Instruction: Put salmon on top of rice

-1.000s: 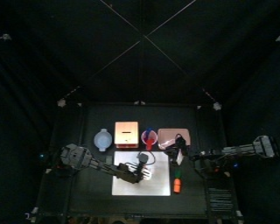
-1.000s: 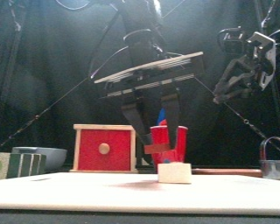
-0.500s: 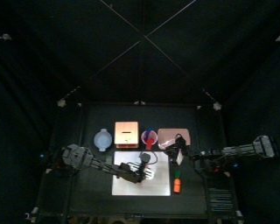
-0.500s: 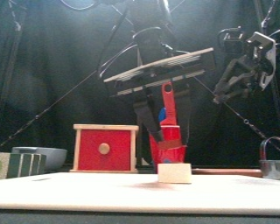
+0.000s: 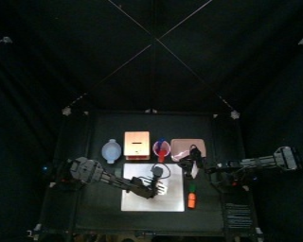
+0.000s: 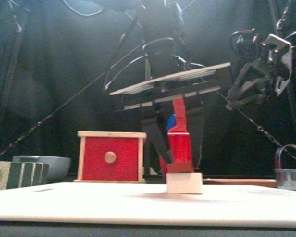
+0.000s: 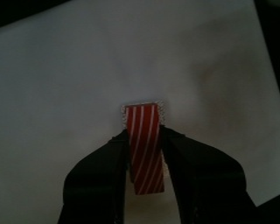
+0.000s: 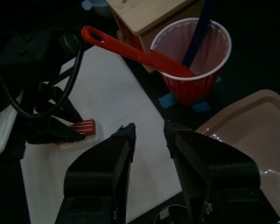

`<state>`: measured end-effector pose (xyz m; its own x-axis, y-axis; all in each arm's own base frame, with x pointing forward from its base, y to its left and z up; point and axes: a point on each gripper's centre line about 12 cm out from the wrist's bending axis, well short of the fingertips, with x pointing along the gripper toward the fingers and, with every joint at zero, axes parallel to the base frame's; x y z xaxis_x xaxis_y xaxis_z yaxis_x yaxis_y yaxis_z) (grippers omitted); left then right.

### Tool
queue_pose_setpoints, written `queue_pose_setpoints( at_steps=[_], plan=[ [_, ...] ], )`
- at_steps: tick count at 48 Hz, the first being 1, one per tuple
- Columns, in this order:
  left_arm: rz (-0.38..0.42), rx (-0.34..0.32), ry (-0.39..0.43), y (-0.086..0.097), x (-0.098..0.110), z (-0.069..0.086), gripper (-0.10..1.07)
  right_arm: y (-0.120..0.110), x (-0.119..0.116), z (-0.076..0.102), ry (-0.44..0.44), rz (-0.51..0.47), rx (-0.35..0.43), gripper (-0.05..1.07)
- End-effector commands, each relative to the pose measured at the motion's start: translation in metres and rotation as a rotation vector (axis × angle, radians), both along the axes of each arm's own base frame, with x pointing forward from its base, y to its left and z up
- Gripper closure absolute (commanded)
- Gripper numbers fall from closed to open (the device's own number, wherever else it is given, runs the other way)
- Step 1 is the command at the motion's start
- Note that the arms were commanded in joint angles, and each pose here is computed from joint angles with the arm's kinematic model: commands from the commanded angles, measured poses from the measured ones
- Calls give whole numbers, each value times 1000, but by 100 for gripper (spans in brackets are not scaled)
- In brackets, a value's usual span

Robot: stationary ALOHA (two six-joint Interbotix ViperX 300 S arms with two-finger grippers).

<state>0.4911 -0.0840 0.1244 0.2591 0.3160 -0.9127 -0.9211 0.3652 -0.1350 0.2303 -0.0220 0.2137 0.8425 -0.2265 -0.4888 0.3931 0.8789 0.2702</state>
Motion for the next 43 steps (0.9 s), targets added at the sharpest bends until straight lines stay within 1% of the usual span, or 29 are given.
queue_pose_setpoints(
  at_steps=[1,3,20,26,32,40,43],
  plan=[
    [1,-18,-47,-1,7,15,33,0,1,5,-15,2,-1,30],
    [2,-20,-45,-1,7,13,33,0,1,5,-17,2,-1,30],
    [-1,-17,-45,-1,7,13,32,0,1,6,-18,-2,8,30],
    [-6,-17,-51,-2,6,17,30,1,1,6,-19,-2,8,30],
    [-12,-11,-56,-3,6,19,23,1,1,6,-19,-2,8,30],
    [-15,3,-67,-2,6,26,9,0,1,6,-18,-2,8,30],
    [-18,6,-72,-2,6,29,5,0,1,6,-19,-2,8,30]
  ],
)
